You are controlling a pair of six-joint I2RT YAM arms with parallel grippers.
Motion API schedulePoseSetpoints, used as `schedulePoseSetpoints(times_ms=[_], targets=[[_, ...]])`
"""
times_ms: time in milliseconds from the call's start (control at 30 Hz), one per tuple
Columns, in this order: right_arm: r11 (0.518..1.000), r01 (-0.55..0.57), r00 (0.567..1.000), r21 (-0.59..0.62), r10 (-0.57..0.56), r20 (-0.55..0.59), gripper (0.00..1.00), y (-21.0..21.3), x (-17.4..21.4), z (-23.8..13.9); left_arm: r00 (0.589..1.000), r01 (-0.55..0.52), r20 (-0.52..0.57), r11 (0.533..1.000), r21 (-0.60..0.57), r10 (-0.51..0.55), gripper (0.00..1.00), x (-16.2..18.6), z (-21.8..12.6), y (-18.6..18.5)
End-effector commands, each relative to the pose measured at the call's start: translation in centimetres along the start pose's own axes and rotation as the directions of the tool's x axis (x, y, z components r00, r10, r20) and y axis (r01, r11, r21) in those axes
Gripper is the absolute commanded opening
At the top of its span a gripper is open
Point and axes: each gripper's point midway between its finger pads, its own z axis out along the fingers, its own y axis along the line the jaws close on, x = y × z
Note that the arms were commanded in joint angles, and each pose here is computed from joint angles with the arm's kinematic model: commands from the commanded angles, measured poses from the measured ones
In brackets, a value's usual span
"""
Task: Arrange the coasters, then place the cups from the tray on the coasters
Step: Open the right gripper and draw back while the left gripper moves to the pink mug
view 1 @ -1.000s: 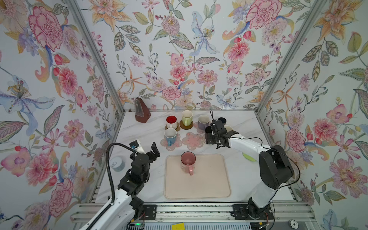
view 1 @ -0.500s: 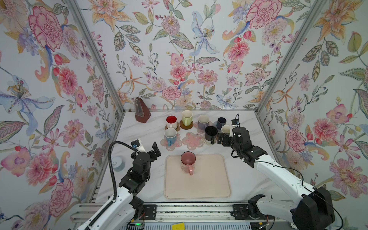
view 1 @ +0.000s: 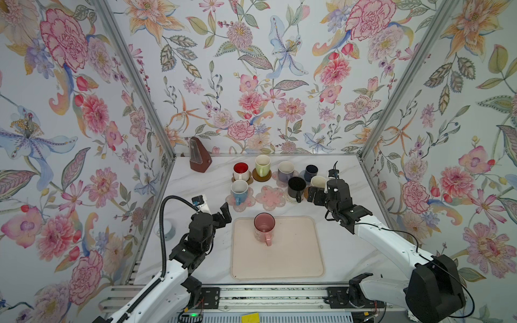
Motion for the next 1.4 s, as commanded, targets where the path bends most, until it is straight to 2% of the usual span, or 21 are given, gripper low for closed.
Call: schedulePoseSetpoints(times_ms=[0,167,367,633,967,1200,1367], targets=[[0.999,-0.039,0.998,0.002,0.039,0.047,0.99,0.1,-1.8,-0.4,0.995,0.038,-0.099,0.993,0.108,-0.027,0.98,0.7,-0.6,-2.2],[0.998,-0.049,0.998,0.03,0.047,0.051,0.99,-0.7,-1.5,-0.8,0.979,0.051,-0.205,0.989,0.137,-0.022,0.98,2.4,-1.8,-3.5],[0.997,-0.059,0.997,0.043,0.057,0.05,0.99,-1.1,-1.1,-1.1,0.946,0.025,-0.322,0.985,0.169,0.031,0.98,4.2,-3.7,-6.0],[0.997,-0.058,0.997,0.046,0.055,0.05,0.99,-1.2,-0.9,-1.2,0.877,0.089,-0.477,0.958,0.272,0.054,0.97,7.1,-6.3,-9.7],[0.997,-0.066,0.997,0.04,0.064,0.048,0.99,-1.2,-0.8,-1.2,0.806,0.05,-0.567,0.936,0.35,0.169,0.97,9.6,-8.5,-14.1],[0.997,-0.069,0.997,0.041,0.068,0.046,0.99,-1.3,-0.6,-1.4,0.74,-0.04,-0.625,0.943,0.33,0.25,0.95,12.4,-8.3,-15.9],[0.997,-0.071,0.997,0.04,0.069,0.042,0.99,-1.4,-0.2,-1.3,0.706,-0.063,-0.655,0.945,0.321,0.27,0.94,14.2,-8.2,-16.3]])
